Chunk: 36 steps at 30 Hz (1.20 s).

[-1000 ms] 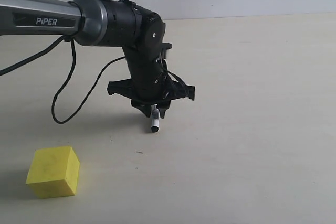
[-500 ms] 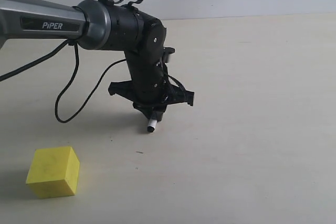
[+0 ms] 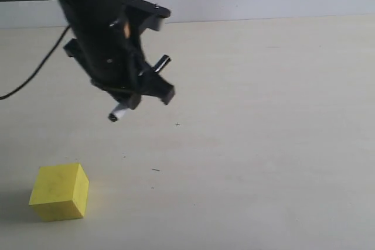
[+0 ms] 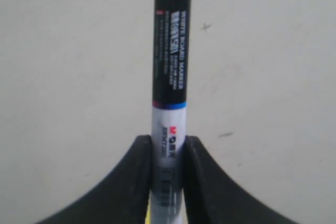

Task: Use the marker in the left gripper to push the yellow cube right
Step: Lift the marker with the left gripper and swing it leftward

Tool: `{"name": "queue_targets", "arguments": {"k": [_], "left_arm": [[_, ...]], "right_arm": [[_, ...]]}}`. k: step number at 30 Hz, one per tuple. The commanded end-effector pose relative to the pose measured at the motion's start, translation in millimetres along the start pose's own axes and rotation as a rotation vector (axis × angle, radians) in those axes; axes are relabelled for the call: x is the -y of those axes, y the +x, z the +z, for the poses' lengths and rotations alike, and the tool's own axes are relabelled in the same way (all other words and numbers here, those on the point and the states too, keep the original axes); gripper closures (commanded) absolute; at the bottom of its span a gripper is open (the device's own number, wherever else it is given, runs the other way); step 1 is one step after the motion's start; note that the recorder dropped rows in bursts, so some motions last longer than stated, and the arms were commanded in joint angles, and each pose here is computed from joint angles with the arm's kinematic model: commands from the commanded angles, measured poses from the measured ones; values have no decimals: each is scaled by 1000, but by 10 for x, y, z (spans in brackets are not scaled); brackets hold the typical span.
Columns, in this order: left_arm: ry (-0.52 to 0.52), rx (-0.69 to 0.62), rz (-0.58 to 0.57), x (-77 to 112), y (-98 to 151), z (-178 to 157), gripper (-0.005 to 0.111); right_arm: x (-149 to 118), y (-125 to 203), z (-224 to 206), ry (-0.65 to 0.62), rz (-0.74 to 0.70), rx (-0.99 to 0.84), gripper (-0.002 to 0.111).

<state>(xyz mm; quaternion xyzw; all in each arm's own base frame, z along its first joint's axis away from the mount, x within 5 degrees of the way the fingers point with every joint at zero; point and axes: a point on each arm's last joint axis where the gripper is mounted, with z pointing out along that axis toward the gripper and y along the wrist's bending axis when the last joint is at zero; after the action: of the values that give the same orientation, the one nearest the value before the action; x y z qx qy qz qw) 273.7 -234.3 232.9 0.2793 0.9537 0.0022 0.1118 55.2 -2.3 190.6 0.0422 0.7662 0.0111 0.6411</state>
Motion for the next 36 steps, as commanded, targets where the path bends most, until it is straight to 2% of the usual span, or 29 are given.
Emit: {"name": "queue_targets", "arguments": {"k": [1, 3, 7, 8, 11, 15, 17, 22, 27, 31, 36], "left_arm": [[-133, 7, 35, -362, 502, -252, 107], [-172, 26, -28, -587, 729, -375, 107], [-202, 107, -179, -959, 990, -706, 107], [-217, 83, -186, -1034, 1068, -768, 107], [-292, -51, -97, -1229, 1290, -886, 107], [-340, -56, -122, -1363, 1355, -938, 107], [-345, -70, -97, -1392, 1359, -927, 107], [-343, -194, 119, -1454, 1463, -754, 107], [-325, -362, 359, -1505, 1746, -439, 107], [-243, -379, 653, -1450, 1916, -144, 107], [-146, -413, 870, -1367, 2065, 95, 107]], "right_arm": [[5, 3, 0, 6, -7, 14, 108], [5, 3, 0, 6, -7, 14, 108], [5, 3, 0, 6, -7, 14, 108], [5, 3, 0, 6, -7, 14, 108], [5, 3, 0, 6, -7, 14, 108], [5, 3, 0, 6, -7, 14, 108], [5, 3, 0, 6, -7, 14, 108], [5, 3, 0, 6, -7, 14, 108], [5, 9, 0, 6, -7, 7, 108], [5, 9, 0, 6, -7, 7, 108], [5, 9, 0, 6, -7, 7, 108]]}}
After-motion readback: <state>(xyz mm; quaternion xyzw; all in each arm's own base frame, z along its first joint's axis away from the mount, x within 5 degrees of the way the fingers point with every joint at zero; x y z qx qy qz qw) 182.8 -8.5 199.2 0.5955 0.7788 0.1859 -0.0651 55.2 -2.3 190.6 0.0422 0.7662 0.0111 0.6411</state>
